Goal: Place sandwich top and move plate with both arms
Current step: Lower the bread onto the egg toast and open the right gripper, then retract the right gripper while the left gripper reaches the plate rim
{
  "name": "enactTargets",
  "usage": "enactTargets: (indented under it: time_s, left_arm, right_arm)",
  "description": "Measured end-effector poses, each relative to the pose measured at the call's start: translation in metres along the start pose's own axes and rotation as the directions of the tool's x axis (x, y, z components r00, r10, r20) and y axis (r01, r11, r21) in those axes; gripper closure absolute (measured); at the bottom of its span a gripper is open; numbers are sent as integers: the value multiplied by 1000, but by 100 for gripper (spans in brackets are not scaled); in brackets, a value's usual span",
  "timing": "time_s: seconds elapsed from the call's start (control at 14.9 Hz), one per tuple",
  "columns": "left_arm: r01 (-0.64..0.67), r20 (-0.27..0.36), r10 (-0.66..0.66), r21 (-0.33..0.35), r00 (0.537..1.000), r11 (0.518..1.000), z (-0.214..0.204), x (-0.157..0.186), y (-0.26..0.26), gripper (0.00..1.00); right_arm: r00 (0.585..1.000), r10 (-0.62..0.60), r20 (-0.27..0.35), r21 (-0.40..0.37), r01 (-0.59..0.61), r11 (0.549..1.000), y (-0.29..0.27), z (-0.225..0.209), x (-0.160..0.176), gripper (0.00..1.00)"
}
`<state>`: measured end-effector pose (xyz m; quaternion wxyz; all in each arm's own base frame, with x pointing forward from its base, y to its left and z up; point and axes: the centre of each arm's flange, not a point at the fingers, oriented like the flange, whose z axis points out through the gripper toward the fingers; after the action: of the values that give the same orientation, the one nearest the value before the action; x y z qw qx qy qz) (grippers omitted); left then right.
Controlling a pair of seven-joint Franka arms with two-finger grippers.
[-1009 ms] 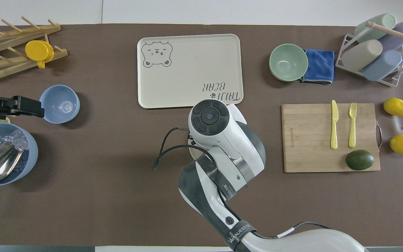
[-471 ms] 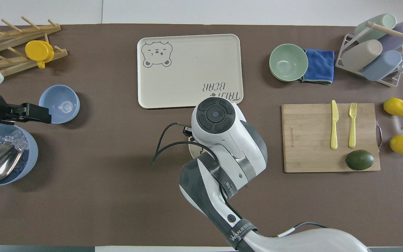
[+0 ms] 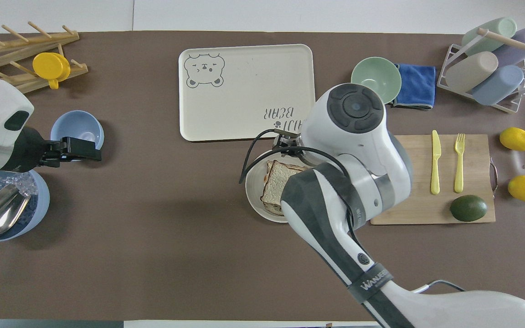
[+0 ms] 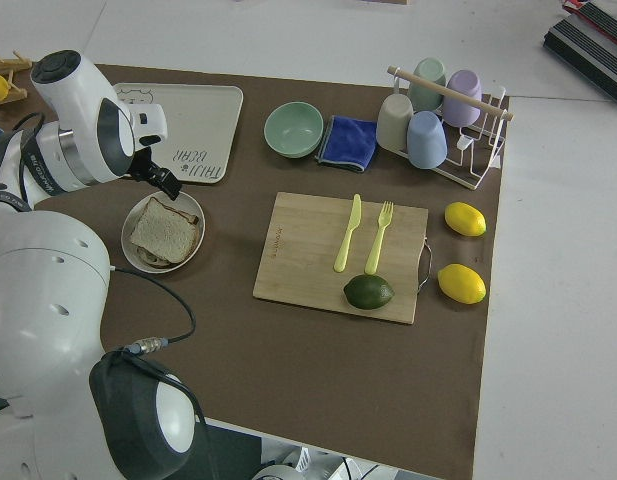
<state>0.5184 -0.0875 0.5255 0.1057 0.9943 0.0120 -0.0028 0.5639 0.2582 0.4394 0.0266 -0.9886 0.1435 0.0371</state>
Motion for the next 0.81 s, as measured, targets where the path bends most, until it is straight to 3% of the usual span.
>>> enactTargets:
  time_s: [0.34, 0.61, 0.81]
  left_arm:
    - [-4, -13, 3, -95, 1000, 995, 79, -25, 75, 0]
    - [-3, -42, -1, -115, 999, 993, 158, -49, 152, 0]
    - [-21, -39, 17, -106, 999, 994, 210, -56, 178, 0]
  right_arm:
    - [996, -55, 69, -12, 56, 998, 124, -51, 49, 0]
    - [987, -113, 113, 0, 113, 994, 191, -99, 44, 0]
    - [977, -156, 142, 14, 156, 988, 232, -126, 34, 0]
